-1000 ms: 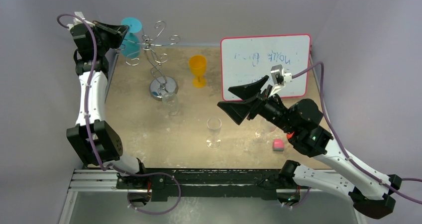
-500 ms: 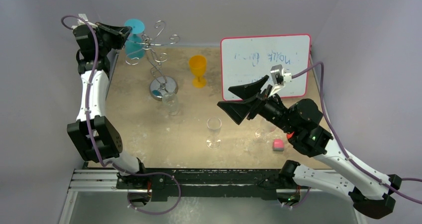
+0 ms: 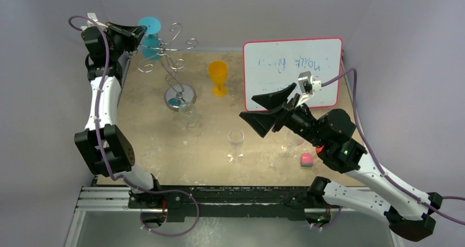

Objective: Place the wine glass upside down on the wine glass rack

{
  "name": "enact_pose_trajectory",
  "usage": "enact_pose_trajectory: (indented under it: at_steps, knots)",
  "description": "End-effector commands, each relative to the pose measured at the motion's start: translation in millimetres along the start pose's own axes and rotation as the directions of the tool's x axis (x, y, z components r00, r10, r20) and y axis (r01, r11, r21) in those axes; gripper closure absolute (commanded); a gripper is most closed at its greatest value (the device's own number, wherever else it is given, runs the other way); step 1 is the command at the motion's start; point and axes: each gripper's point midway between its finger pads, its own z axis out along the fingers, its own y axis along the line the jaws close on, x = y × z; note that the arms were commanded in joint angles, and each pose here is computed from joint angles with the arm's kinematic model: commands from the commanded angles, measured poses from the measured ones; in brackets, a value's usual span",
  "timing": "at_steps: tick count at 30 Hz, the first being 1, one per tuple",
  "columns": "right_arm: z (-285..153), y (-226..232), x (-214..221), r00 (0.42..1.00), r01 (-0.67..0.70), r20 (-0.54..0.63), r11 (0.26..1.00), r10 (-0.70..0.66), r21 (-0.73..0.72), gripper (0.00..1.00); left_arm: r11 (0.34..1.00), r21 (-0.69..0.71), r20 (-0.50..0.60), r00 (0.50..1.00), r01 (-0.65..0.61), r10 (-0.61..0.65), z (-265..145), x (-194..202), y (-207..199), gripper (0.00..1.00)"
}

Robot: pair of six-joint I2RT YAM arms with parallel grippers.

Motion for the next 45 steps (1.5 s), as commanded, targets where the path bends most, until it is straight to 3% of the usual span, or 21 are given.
enact_pose_trajectory:
  at_steps: [1,30,45]
  knots:
    - [-2.5,11.6,-27.8,0.997,0.02,0.079,1.0,-0.019,-0.019,0.0,0.992,0.12,0.063,0.997,-0.045,0.037,0.8,-18.6,-32.1,1.0]
    - [-4.5,10.2,-37.9,0.993,0.027,0.111,1.0,-0.027,0.002,0.0,0.987,0.131,0.13,0.989,-0.095,0.078,14.4,-39.7,-41.9,1.0]
    - [-8.8,9.2,-39.2,0.993,0.025,0.117,1.0,-0.026,0.012,0.0,0.992,-0.007,0.141,0.982,-0.127,0.127,5.9,-42.1,-23.1,0.98]
